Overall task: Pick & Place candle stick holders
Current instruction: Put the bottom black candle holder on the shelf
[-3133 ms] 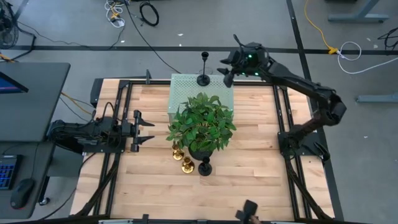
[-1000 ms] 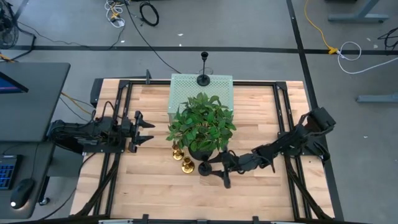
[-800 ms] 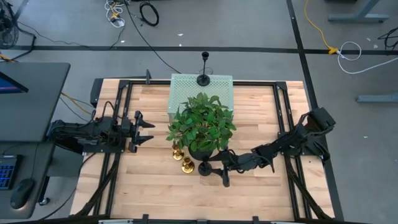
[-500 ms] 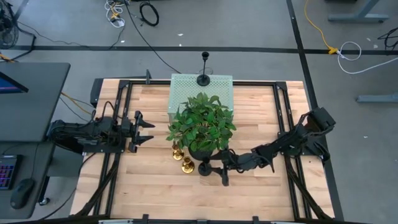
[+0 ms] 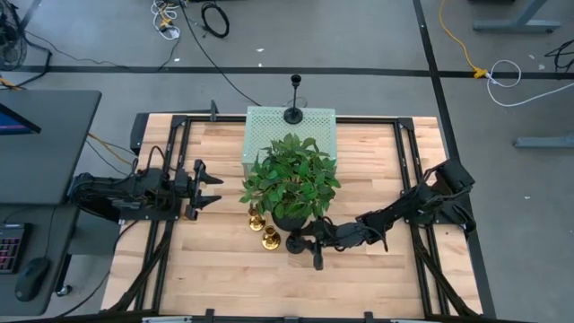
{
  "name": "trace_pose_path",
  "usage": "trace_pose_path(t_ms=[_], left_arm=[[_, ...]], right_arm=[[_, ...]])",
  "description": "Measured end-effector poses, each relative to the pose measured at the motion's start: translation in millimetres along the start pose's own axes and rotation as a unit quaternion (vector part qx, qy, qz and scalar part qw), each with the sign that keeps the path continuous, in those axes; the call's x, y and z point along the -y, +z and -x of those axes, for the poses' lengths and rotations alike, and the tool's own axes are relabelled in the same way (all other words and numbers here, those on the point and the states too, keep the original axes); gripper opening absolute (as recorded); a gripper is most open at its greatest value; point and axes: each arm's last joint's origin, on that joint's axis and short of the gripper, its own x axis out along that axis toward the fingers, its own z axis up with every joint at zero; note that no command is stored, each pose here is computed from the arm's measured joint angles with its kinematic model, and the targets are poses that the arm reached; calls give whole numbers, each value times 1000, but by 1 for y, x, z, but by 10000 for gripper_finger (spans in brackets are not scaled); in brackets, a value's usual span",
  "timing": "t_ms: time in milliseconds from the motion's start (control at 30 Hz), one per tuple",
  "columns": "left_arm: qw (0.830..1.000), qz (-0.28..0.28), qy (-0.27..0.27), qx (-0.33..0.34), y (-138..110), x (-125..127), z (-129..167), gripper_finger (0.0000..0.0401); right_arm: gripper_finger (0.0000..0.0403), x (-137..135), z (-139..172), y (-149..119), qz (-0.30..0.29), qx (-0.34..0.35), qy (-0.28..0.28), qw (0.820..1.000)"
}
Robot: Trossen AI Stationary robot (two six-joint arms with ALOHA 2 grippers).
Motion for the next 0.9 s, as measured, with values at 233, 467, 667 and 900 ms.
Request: trace_pose_path(t_ms=[233, 467, 667, 900], left_arm=[[1000, 0, 0, 0, 0, 0, 0, 231], [1000, 2, 0, 0, 0, 0, 0, 231], [1000, 10, 0, 7, 1, 0, 0, 231], [1000, 21, -3, 20, 4, 0, 0, 231]], right_arm=[[15, 0, 0, -1, 5, -3, 1, 1000], [8, -1, 1, 1, -3, -5, 11, 1000], [4, -9, 4, 20, -9, 13, 53, 998], [4, -35, -10, 56, 44, -18, 60, 997]])
